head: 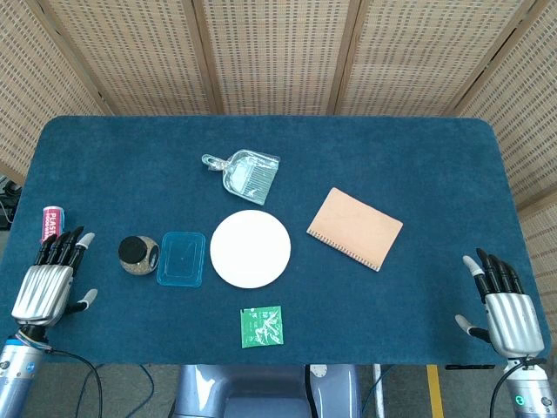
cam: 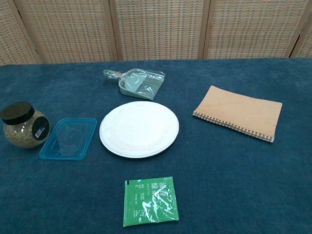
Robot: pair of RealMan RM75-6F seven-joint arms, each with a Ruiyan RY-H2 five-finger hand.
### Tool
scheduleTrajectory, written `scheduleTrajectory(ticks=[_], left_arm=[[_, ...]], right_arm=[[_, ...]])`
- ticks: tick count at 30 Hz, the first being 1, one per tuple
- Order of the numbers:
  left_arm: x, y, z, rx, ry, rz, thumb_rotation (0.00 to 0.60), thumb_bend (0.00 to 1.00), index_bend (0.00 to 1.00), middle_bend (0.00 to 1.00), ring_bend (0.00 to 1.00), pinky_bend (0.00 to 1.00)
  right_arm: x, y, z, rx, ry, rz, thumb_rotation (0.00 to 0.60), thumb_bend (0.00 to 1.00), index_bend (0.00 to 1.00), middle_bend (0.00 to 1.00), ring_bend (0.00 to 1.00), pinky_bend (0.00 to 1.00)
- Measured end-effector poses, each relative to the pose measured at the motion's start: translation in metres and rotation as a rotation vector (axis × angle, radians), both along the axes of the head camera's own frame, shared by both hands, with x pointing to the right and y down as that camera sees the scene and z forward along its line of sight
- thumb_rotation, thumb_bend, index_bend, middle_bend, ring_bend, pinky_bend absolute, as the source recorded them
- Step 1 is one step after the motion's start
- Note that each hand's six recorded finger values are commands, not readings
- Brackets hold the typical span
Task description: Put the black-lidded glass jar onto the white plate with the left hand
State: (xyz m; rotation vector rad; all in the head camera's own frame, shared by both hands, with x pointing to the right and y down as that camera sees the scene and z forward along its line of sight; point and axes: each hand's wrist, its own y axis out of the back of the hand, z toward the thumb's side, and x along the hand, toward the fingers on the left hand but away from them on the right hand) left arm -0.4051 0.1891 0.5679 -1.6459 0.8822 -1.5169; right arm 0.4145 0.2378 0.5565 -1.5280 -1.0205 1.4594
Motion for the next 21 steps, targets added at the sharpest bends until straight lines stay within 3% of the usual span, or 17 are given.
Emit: scheduleTrajectory(ticks=[10, 15, 21], left_arm=[[0.014, -0.039, 0.043, -0.232, 0.013, 0.062, 0.6, 0.27, 0.0, 0.0, 0.0, 0.0], [0.02, -0.056, 0.05, -0.248, 0.006, 0.069, 0.6, 0.27, 0.0, 0.0, 0.0, 0.0], [0.031, -0.059, 0.062, -0.271, -0.005, 0.091, 0.6, 0.27, 0.0, 0.0, 0.0, 0.0]], right_arm=[[0.002, -0.001, 0.001, -0.006, 0.002, 0.005, 0.6, 0.03, 0.09, 0.0, 0.0, 0.08], [0.003, -0.002, 0.002, -0.009, 0.002, 0.009, 0.6, 0.03, 0.09, 0.0, 0.0, 0.08], [0.003, -0.003, 0.002, -0.009, 0.0, 0.012, 0.6, 0.03, 0.09, 0.0, 0.0, 0.08]])
